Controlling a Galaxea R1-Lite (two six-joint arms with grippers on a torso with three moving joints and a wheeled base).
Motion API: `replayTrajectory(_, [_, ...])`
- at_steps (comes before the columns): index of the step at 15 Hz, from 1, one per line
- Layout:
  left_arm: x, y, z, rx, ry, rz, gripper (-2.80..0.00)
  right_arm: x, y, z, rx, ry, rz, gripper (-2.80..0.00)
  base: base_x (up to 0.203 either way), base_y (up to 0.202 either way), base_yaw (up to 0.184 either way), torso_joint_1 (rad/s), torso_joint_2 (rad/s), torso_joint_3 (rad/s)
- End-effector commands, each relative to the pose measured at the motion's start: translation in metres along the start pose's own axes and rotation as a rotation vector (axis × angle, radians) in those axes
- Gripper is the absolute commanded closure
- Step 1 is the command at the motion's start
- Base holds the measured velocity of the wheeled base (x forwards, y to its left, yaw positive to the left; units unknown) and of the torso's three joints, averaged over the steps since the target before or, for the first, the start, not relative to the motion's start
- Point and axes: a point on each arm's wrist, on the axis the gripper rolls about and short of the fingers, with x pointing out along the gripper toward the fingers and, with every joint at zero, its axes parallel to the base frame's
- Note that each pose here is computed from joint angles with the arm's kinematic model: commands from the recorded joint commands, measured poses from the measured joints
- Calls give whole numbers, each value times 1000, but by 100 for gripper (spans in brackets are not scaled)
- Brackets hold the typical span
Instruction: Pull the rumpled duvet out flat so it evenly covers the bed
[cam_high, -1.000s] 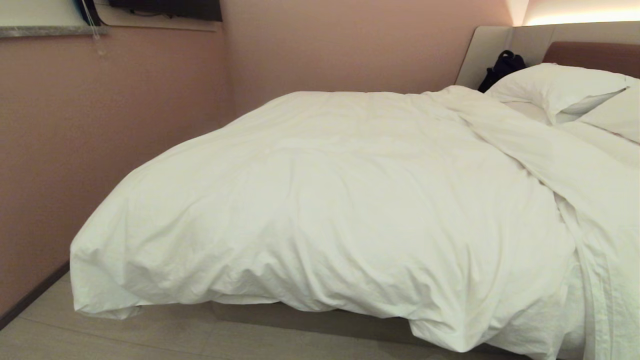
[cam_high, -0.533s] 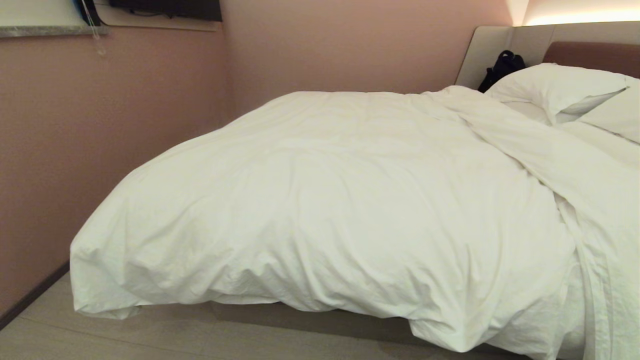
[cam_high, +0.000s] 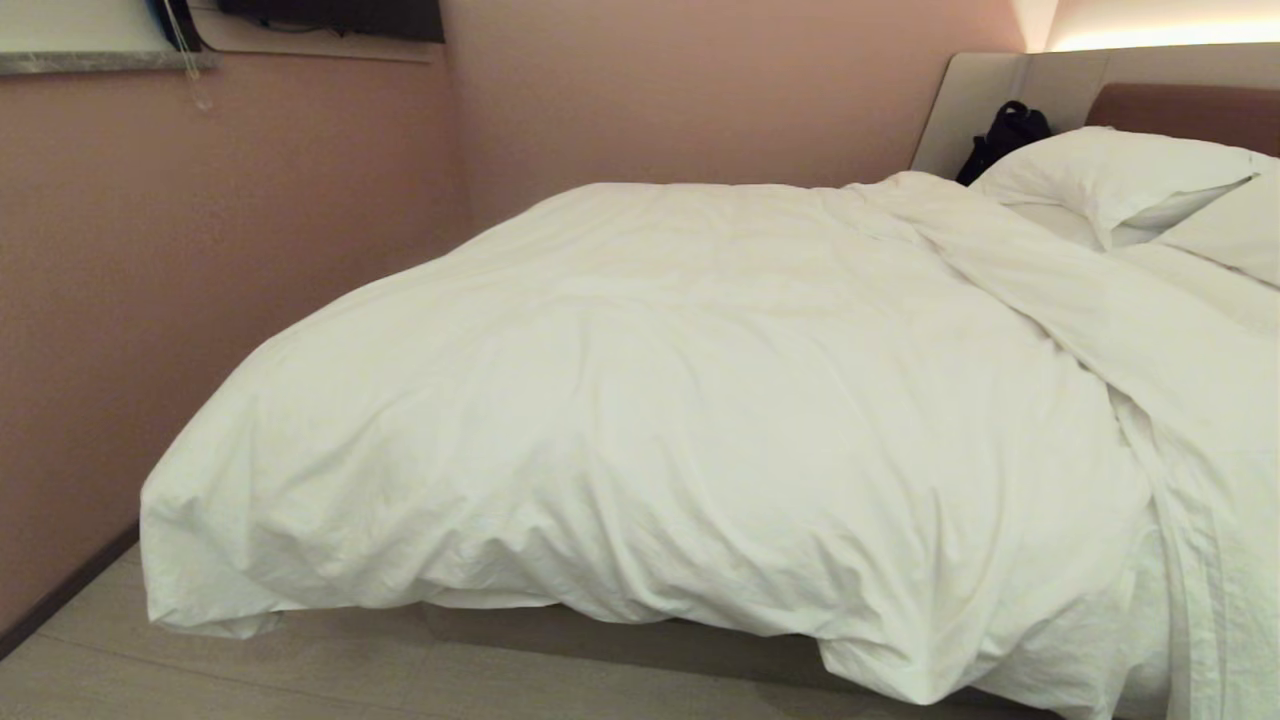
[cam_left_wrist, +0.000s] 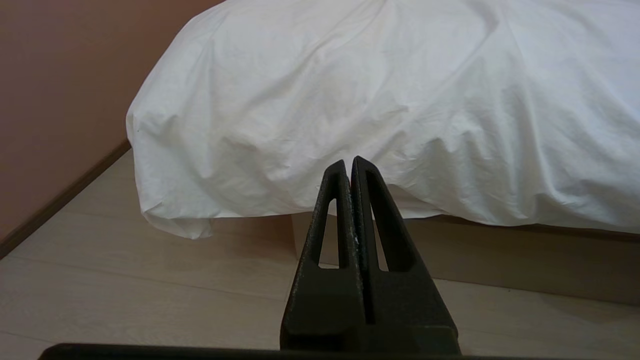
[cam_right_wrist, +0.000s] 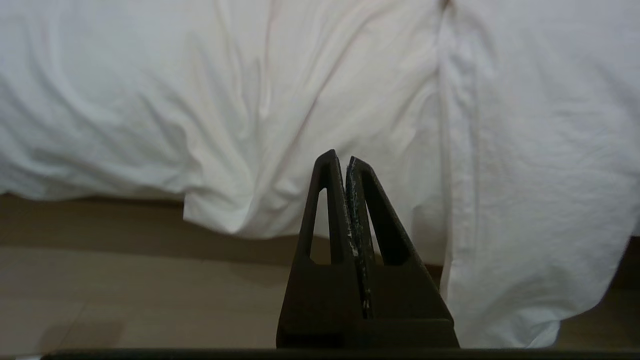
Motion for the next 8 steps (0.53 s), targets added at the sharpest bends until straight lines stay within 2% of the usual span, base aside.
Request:
replayTrajectory(1, [0,0,0,0,-1,0,0,2,2,-3,1,-10,58,0,0,0,0,0,0,0])
replayTrajectory(5, [0,0,0,0,-1,0,0,2,2,-3,39,-11,59,0,0,0,0,0,0,0])
replayTrajectory(8, [0,0,0,0,-1,0,0,2,2,-3,39,-11,59,0,0,0,0,0,0,0])
